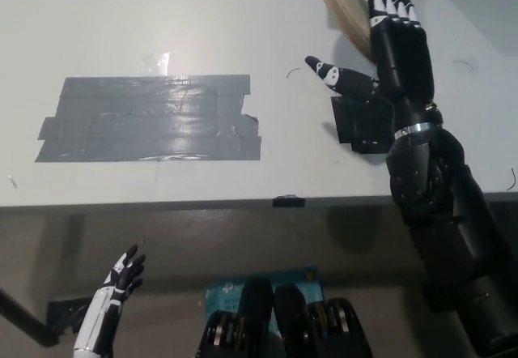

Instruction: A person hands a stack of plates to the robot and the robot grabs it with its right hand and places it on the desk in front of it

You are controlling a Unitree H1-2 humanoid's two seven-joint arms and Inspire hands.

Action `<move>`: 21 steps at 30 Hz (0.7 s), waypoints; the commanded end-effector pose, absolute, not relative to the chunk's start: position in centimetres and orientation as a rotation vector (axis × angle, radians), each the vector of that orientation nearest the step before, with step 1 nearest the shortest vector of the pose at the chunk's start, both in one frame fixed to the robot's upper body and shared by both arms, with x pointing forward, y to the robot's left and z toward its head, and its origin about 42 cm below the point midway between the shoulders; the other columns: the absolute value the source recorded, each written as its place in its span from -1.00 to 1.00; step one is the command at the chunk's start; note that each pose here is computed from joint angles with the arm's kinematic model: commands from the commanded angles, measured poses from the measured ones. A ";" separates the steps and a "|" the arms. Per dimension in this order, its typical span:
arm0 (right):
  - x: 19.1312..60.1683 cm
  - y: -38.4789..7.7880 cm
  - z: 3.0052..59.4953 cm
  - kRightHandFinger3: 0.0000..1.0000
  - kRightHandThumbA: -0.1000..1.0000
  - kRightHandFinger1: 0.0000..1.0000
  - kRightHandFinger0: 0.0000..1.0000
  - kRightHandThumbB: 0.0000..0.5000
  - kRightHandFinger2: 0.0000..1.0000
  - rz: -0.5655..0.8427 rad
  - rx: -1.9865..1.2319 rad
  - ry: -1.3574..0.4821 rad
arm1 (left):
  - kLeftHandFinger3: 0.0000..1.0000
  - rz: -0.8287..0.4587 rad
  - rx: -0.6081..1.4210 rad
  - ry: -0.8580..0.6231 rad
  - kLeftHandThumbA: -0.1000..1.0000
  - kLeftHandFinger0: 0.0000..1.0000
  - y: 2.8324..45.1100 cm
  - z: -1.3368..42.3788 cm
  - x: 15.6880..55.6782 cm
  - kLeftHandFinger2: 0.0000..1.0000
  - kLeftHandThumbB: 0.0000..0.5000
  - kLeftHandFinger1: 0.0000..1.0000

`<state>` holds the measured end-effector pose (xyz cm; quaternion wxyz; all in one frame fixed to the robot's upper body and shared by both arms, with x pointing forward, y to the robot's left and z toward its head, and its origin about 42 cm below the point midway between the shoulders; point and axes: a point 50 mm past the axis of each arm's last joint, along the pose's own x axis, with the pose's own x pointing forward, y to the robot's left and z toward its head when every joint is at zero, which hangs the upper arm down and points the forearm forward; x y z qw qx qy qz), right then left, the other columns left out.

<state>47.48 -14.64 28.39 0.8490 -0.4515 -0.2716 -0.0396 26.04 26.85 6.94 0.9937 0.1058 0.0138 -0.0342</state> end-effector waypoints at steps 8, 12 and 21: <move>47.1 -14.0 33.1 1.00 1.00 1.00 1.00 1.00 1.00 0.013 -0.904 -0.660 | 1.00 -0.087 0.239 -0.030 1.00 1.00 26.9 8.3 26.6 1.00 -0.14 1.00; 47.1 -13.9 33.5 1.00 0.97 1.00 1.00 1.00 1.00 0.010 -0.910 -0.672 | 1.00 -0.089 0.239 -0.031 1.00 1.00 27.1 8.3 26.7 1.00 -0.14 1.00; 49.6 -15.0 32.0 1.00 0.76 1.00 1.00 1.00 1.00 -0.092 -1.029 -0.606 | 1.00 -0.096 0.241 -0.032 1.00 1.00 27.0 8.2 26.7 1.00 -0.09 1.00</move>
